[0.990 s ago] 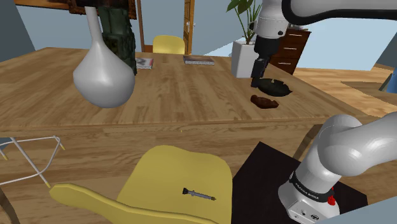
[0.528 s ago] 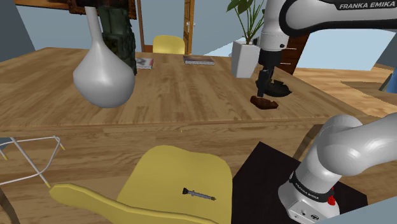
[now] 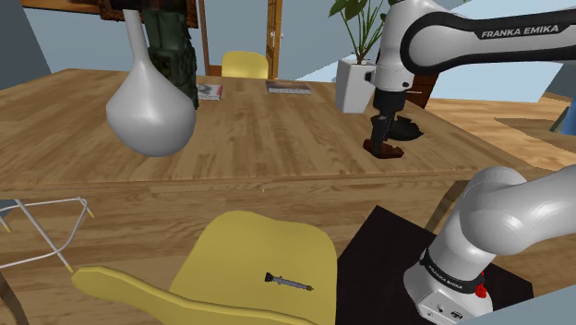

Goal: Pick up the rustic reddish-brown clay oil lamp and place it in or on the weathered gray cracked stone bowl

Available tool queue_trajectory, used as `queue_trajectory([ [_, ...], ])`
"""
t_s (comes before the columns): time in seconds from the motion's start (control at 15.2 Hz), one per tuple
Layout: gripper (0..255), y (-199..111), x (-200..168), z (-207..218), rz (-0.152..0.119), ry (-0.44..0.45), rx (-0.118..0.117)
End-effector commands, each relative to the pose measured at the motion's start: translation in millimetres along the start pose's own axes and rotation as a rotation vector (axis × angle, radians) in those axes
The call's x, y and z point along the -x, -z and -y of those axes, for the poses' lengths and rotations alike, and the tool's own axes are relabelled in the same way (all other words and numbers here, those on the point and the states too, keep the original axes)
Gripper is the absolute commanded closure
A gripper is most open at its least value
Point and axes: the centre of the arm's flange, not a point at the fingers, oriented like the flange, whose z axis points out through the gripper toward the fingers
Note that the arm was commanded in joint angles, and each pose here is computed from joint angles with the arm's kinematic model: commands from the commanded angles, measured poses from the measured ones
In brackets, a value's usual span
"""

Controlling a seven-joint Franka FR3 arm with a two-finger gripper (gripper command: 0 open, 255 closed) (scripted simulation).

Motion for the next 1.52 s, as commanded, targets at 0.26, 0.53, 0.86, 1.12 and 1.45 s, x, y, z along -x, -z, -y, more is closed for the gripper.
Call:
queue_trajectory([
  [0.26, 0, -2, 0, 0, 0.000, 0.000, 0.000],
  [0.53, 255, -2, 0, 0, 0.000, 0.000, 0.000],
  [0.86, 255, -2, 1, 0, 0.000, 0.000, 0.000],
  [1.12, 255, 8, 2, -1, 0.000, 0.000, 0.000],
  [1.45, 255, 34, 4, -2, 0.000, 0.000, 0.000],
])
